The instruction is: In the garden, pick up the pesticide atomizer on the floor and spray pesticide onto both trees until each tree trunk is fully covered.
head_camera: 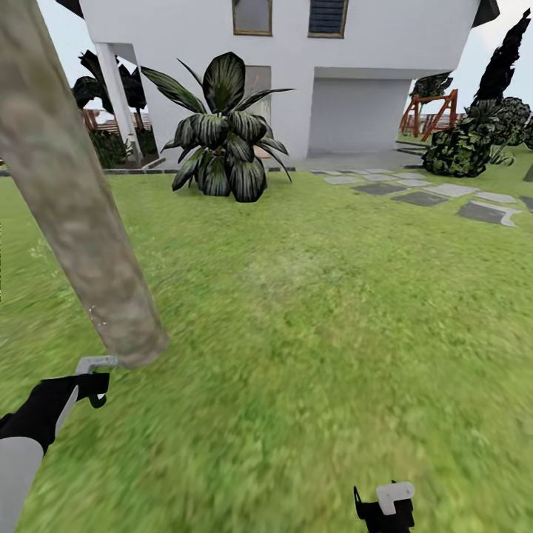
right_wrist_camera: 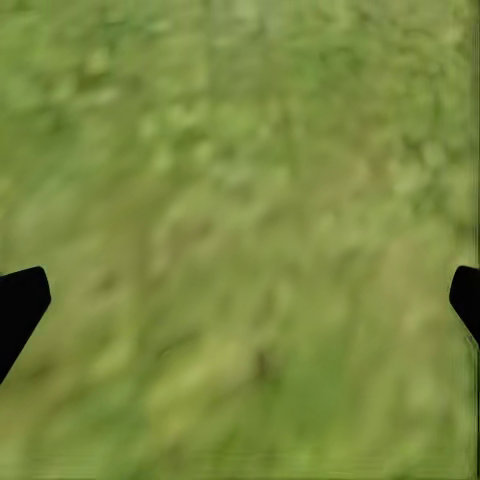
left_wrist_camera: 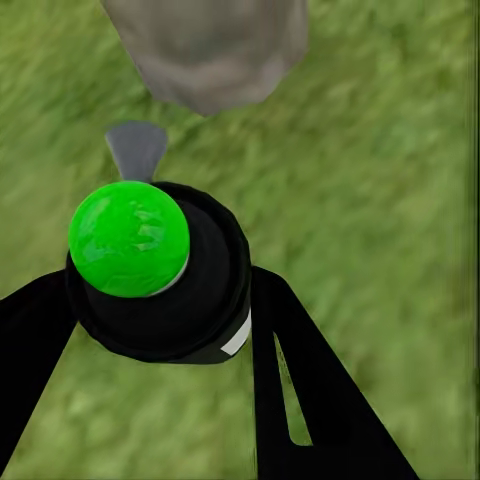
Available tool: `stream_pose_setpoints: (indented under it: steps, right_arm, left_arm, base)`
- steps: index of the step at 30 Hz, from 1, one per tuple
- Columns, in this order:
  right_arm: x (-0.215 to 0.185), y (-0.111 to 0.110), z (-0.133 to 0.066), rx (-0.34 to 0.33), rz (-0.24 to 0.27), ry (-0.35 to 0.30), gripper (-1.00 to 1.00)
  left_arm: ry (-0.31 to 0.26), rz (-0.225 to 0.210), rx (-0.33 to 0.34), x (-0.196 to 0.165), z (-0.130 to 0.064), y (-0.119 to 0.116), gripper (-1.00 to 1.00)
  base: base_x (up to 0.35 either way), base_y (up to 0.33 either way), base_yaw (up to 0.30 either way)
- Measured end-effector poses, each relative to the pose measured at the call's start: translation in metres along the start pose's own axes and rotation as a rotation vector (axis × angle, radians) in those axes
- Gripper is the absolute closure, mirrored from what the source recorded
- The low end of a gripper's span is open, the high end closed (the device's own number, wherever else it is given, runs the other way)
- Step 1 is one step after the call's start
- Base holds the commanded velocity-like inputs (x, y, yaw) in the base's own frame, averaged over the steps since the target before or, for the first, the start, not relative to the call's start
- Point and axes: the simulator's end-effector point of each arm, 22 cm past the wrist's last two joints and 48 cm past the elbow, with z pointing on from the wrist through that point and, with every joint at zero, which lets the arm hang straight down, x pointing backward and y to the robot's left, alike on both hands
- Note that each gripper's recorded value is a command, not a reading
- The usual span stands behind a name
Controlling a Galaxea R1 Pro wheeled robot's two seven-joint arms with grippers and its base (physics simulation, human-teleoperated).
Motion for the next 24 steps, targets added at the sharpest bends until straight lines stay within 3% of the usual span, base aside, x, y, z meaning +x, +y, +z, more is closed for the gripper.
stream_pose_setpoints:
  steps: [10,18,24]
  right_arm:
    - [0.000,0.001,0.000,-0.001,-0.001,0.000,-1.00]
    - [0.000,-0.001,0.000,0.001,0.000,0.000,-1.00]
    - [0.000,-0.003,0.000,0.005,-0.001,0.000,-1.00]
  left_arm:
    - [0.000,-0.003,0.017,0.001,0.001,-0.013,1.00]
    - [-0.016,0.001,0.025,-0.009,-0.001,-0.015,1.00]
    - [-0.051,0.001,0.047,-0.037,-0.005,-0.027,1.00]
  base:
    - [0.204,-0.202,0.263]
    - [0.020,-0.014,0.277]
    - [0.000,0.000,0.066]
